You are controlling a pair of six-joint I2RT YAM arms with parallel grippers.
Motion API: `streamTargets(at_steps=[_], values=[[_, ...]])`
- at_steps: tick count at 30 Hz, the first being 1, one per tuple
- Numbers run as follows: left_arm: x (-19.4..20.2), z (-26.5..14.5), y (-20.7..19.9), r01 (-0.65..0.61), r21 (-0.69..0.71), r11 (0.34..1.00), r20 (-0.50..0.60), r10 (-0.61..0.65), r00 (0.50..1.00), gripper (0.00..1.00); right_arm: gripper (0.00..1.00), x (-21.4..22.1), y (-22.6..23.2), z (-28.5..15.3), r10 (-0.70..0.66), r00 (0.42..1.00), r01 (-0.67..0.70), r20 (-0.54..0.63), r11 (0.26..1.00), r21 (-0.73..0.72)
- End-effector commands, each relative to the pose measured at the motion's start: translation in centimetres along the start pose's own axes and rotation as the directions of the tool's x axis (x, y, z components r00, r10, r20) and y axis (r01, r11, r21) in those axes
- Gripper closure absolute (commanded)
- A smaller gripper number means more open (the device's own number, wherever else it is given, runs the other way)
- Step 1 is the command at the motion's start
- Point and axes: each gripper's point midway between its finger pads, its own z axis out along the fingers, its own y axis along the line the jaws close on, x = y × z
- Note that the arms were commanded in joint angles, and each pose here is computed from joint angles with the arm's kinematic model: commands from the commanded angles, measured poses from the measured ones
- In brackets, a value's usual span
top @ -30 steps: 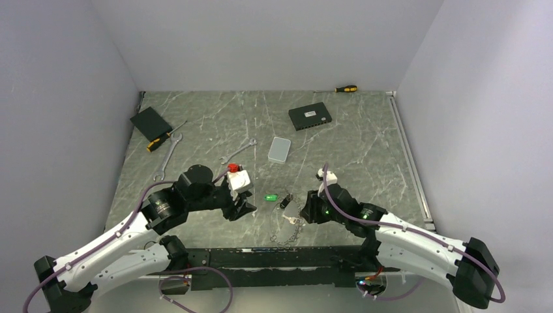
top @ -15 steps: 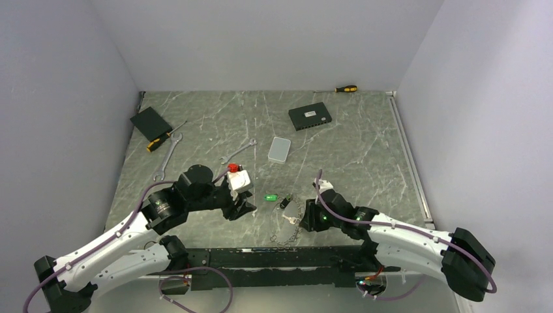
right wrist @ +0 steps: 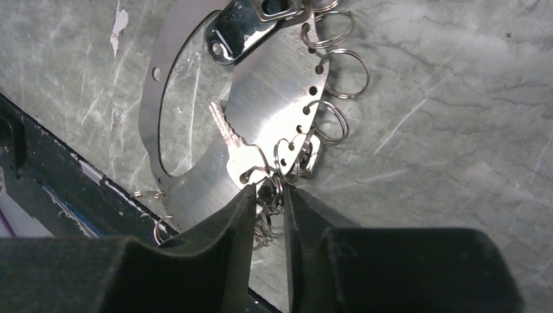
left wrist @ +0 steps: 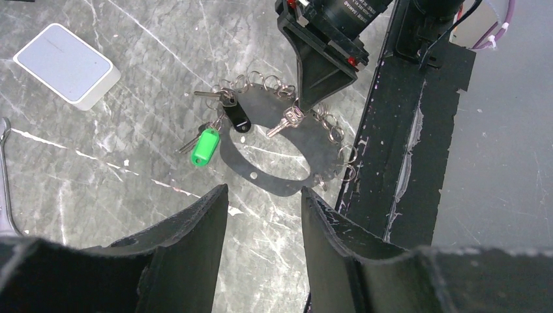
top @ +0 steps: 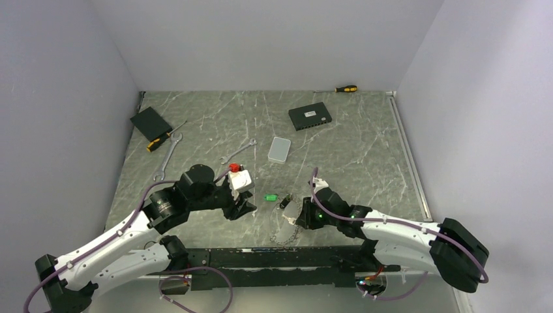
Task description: Put the keys on the keyring
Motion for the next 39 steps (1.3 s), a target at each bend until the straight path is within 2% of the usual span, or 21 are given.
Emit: streamTargets(at_steps=[1, 6, 13, 23, 28, 34, 39], values=[[-1.9, -0.4, 0.2, -0.030, -0.013, 0.999, 0.049, 0.031, 0.998, 0.50, 0.81, -0.5, 0.6, 0.3, -0.003, 1.000, 0.003, 0.015, 1.000, -0.025], [-2.0, -0.3, 0.1, -0.024, -0.005, 1.000, 0.050, 0.025, 0.998, 0.51, 1.00, -2.1, 1.3, -0.3, -0.055, 0.997, 0.056, 0.057, 0.998, -0.028], [-2.6, 0.4, -0.7, 0.011, 0.041, 0.999, 0.082, -0.014, 0.997, 0.53, 1.00, -7.0, 5.1, -2.9, -0.198, 0.968, 0.211, 0.156, 0.975, -0.075], [-3.2, 3.1, -0.8, 0.065, 0.091, 0.994, 0.172, -0.080, 0.982, 0.53, 1.00, -13.1, 12.2, -7.4, -0.343, 0.897, 0.401, 0.277, 0.897, -0.188], [-2.6, 4.2, 0.6, 0.053, 0.032, 0.998, 0.184, -0.058, 0.981, 0.50, 1.00, -13.4, 13.5, -8.4, -0.421, 0.857, 0.491, 0.297, 0.842, -0.225], [-4.1, 4.1, 1.4, 0.043, -0.010, 0.999, 0.219, -0.040, 0.975, 0.48, 1.00, -13.2, 14.0, -9.6, -0.486, 0.809, 0.570, 0.329, 0.785, -0.243], [-5.1, 4.0, 0.0, 0.016, 0.072, 0.997, 0.228, -0.032, 0.973, 0.50, 1.00, -13.7, 14.4, -10.5, -0.508, 0.773, 0.612, 0.379, 0.754, -0.238]])
